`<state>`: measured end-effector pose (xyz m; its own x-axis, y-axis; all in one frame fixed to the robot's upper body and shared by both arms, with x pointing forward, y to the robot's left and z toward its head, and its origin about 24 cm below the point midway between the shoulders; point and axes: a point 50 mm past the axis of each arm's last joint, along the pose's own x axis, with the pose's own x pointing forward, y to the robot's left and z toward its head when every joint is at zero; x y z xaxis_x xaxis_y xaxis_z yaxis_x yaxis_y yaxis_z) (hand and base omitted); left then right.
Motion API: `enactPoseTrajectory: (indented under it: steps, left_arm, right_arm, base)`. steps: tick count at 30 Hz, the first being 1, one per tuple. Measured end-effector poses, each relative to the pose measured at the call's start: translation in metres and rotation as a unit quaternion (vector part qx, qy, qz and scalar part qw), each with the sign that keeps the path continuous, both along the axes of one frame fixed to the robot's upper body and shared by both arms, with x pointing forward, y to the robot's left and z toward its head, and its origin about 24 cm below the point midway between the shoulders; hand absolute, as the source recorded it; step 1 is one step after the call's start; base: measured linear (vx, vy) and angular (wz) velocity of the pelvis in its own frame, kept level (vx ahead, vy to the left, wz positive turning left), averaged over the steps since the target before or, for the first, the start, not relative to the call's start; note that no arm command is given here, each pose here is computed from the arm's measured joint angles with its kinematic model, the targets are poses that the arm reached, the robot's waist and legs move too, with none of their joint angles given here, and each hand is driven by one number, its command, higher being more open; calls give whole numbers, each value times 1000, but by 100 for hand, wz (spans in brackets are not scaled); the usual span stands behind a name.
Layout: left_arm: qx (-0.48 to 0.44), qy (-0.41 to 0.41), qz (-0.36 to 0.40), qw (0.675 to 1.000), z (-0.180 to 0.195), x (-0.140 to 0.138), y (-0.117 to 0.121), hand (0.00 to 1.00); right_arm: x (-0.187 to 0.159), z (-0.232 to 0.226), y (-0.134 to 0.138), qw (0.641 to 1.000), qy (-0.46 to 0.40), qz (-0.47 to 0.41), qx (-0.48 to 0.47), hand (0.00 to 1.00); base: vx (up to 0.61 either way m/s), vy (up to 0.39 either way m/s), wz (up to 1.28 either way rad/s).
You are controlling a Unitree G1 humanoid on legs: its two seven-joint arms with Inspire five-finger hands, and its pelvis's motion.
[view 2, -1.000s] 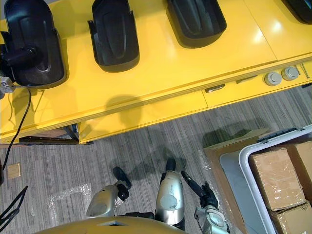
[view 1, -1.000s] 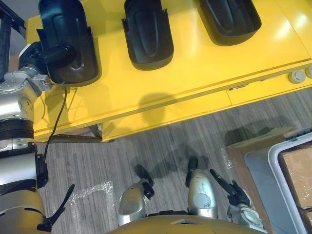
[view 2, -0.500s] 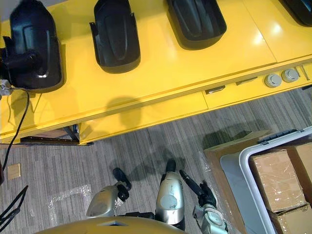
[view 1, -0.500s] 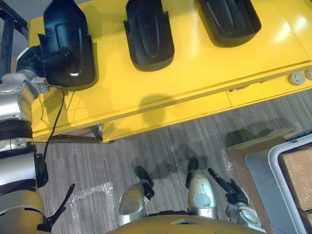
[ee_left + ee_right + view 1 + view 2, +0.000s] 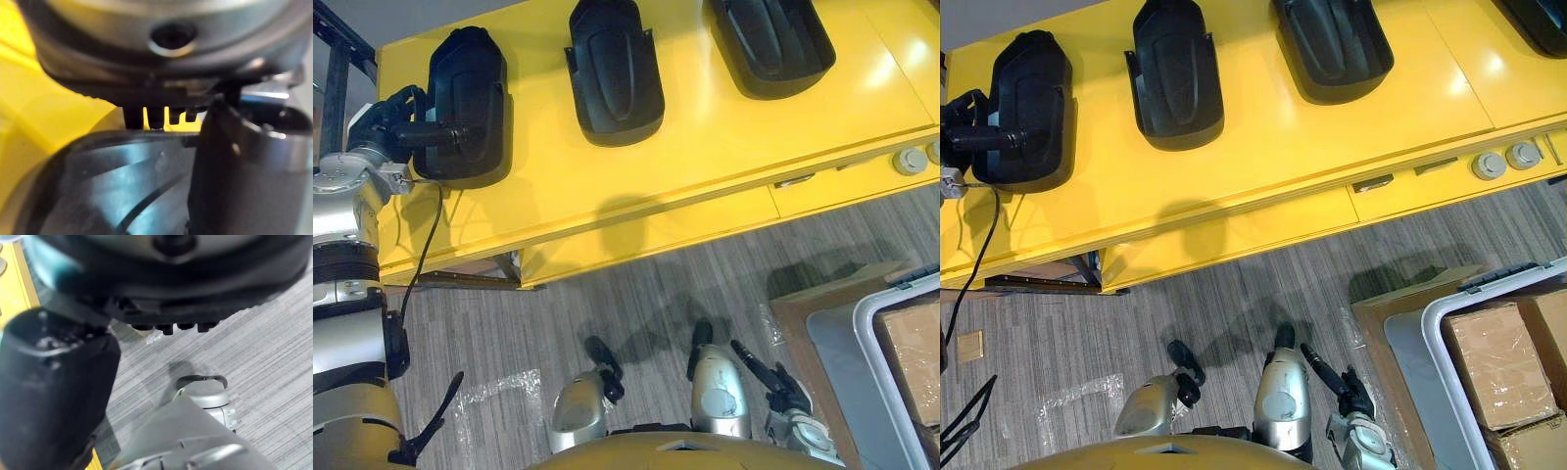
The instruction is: Walk over and take three plastic housings, then place them on the shelf
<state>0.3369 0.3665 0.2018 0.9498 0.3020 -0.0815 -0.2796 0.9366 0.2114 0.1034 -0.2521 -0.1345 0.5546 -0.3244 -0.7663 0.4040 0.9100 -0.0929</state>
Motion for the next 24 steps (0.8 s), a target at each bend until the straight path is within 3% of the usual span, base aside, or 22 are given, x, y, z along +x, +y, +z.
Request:
enactPoseTrajectory:
  steps: [11,15,22,24]
  left_arm:
    - [8,90,-29,995,-45,-8,-7,100]
    - [7,90,-46,995,-46,-9,-11,100]
    - [-19,6,-78,997,-18,-14,-21,100]
    - [-13,-84,-102,991,9,-13,-38,100]
  right_arm:
    - [-29,-15,14,998,50,-28,27,100]
    - [-36,-19,15,997,64,-36,27,100]
    - [-39,-20,16,996,57,-70,11,100]
    - [-35,-17,16,996,44,-75,-16,100]
  base:
    - [32,4,5]
    - [41,19,7]
    - [10,8,5]
    - [-3,4,3]
